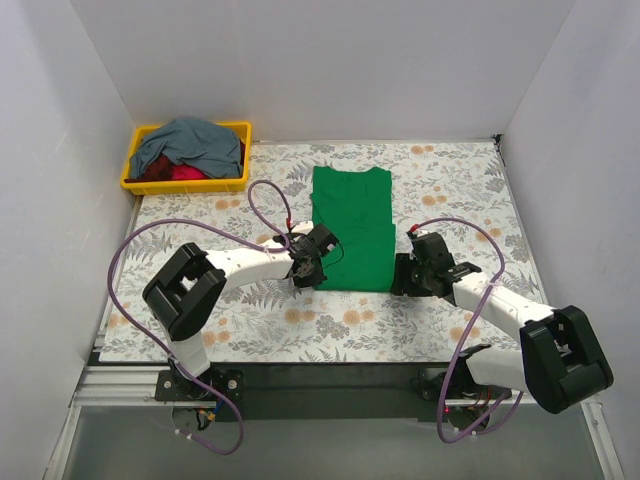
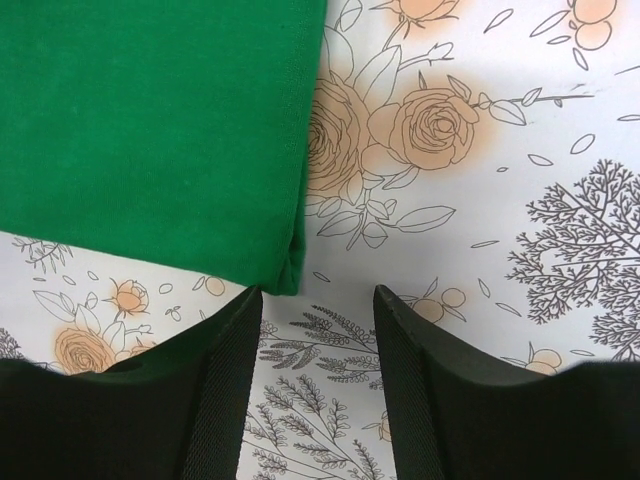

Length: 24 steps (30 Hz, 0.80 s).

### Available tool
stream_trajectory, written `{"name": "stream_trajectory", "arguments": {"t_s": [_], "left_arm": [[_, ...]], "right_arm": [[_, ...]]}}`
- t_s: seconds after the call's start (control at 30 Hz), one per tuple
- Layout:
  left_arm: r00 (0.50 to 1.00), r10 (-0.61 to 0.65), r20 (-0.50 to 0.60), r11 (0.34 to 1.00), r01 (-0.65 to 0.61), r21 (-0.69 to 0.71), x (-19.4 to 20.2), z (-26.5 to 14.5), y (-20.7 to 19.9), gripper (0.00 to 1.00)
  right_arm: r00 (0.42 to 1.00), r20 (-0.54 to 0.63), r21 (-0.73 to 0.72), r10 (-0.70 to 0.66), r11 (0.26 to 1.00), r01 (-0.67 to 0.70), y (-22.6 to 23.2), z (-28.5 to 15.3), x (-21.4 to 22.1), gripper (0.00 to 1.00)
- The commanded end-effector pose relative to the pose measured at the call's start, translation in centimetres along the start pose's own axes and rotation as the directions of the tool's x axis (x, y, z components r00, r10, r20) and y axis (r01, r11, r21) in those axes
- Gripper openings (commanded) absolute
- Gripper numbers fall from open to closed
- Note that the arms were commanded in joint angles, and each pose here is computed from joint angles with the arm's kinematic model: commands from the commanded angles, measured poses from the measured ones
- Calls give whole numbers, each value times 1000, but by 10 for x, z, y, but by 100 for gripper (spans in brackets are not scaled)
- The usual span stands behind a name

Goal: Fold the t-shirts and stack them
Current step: Fold the tshirt

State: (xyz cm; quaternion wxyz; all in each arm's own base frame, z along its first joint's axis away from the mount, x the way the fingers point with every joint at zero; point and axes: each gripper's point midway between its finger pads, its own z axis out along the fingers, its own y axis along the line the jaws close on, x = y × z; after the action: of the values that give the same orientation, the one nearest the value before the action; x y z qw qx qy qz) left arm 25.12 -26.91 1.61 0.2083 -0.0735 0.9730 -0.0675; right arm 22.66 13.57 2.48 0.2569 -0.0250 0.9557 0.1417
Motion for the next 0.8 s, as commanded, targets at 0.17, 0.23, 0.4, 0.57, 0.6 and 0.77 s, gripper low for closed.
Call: {"name": "stream_trajectory", "arguments": {"t_s": [0.17,0.23,0.4,0.57,0.6,0.77], "left_arm": [[984,52,-173,988,-76,-133,56,9,45,0],[984,50,-172,989,-73,-130,56,9,45,0],[985,47,-169,990,-68,-121,55,7,44,0],[984,48,-170,990,-69,-122,57,6,46,0],[985,47,-167,991,-67,-119,56,5,46,0],[984,45,-173,989,-68,-128,60,2,52,0]], "right_arm": [[1000,24,51,12,999,-13,12,2,-19,49],[1000,1,74,8,997,-8,11,6,-14,48],[997,-77,167,-2,986,15,-2,15,4,47],[988,-156,210,-8,977,41,-10,22,24,43],[982,-191,224,-9,973,53,-13,22,33,42],[955,-296,251,-3,965,81,-24,21,60,36]]}}
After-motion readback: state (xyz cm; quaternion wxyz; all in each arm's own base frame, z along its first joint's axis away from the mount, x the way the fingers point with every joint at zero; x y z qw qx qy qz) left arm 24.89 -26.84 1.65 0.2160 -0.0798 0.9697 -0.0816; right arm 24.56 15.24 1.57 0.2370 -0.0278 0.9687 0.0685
